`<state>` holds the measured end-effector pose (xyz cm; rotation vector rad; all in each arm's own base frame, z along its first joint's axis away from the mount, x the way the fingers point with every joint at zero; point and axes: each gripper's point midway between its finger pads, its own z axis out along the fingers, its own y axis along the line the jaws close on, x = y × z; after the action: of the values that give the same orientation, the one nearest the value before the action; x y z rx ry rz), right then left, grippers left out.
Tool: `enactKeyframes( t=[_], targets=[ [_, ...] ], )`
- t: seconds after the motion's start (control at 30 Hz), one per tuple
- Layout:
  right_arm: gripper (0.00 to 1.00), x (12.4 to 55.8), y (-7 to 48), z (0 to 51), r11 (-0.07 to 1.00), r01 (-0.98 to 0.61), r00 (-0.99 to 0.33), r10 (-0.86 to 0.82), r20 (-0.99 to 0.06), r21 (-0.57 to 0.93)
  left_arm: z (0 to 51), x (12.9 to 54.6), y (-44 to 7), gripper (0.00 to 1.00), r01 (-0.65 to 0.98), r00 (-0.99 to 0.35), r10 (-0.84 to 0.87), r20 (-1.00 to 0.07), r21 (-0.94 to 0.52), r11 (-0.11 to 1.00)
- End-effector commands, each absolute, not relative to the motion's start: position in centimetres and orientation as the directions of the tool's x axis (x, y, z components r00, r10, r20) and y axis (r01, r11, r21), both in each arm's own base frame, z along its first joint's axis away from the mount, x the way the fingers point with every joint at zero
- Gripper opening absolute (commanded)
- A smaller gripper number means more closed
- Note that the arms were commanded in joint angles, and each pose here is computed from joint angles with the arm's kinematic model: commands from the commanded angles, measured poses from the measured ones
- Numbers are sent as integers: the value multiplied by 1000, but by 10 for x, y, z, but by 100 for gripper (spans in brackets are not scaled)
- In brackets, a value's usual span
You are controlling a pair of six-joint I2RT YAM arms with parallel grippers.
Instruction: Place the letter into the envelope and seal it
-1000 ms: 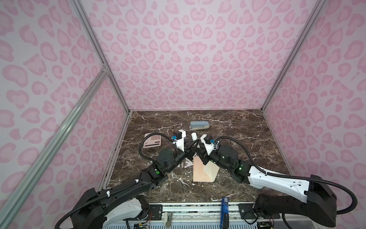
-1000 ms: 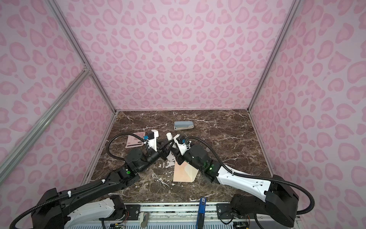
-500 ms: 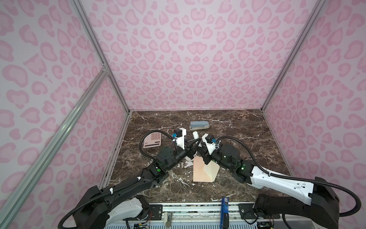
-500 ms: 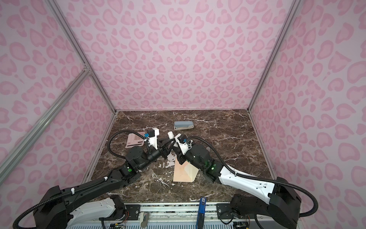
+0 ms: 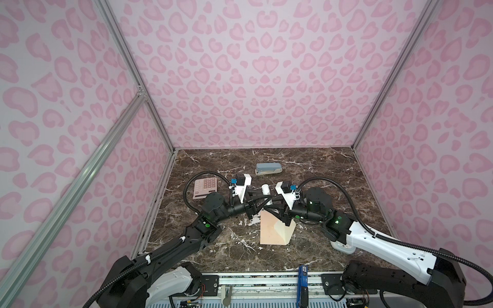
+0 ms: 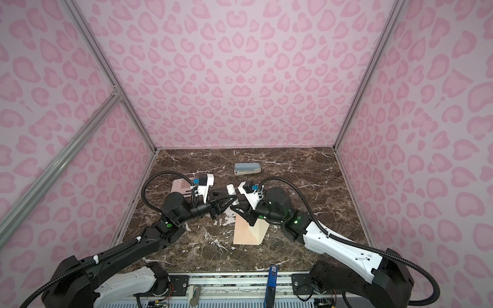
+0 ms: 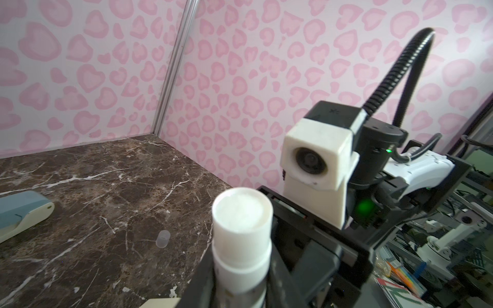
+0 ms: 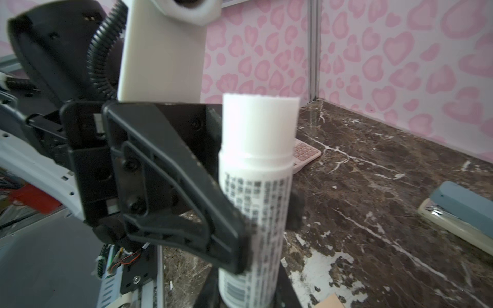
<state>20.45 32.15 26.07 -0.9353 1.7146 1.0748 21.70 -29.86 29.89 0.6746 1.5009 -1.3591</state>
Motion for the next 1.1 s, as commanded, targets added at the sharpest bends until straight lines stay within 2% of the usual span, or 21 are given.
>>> enactKeyframes(
  t=[0.0, 0.13, 0.17, 0.23, 0.3, 0.4, 0.47, 0.6, 0.8, 1.07],
  targets=[
    [12, 175, 331, 292, 108, -950, -302, -76, -950, 294, 288, 199, -304, 4, 889, -425, -128, -896, -440, 129],
    [17, 183, 330, 284, 144, -948, -300, -101, -949, 285, 289, 200, -304, 4, 888, -425, -136, -895, -442, 131],
    [23, 189, 329, 281, 180, -945, -294, -111, -949, 272, 289, 202, -303, 4, 885, -424, -141, -895, -442, 145],
    [42, 203, 325, 274, 269, -934, -277, -132, -952, 235, 291, 212, -299, 4, 872, -415, -164, -895, -442, 210],
    [56, 224, 316, 264, 397, -900, -260, -153, -953, 182, 291, 234, -285, 4, 822, -386, -217, -897, -441, 360],
    [67, 242, 306, 254, 528, -846, -201, -187, -961, 74, 293, 267, -250, 4, 670, -311, -286, -906, -423, 610],
    [69, 247, 304, 254, 591, -807, -158, -194, -968, 13, 302, 277, -226, 4, 574, -235, -345, -909, -416, 705],
    [68, 253, 306, 257, 682, -730, -92, -174, -980, -53, 319, 280, -207, 4, 475, -137, -399, -907, -414, 777],
    [60, 256, 321, 275, 728, -680, 5, -115, -993, -87, 319, 282, -218, 4, 432, -117, -422, -899, -428, 794],
    [61, 260, 348, 276, 729, -665, 69, -154, -986, -161, 323, 285, -228, 4, 431, -115, -461, -880, -462, 775]
  ],
)
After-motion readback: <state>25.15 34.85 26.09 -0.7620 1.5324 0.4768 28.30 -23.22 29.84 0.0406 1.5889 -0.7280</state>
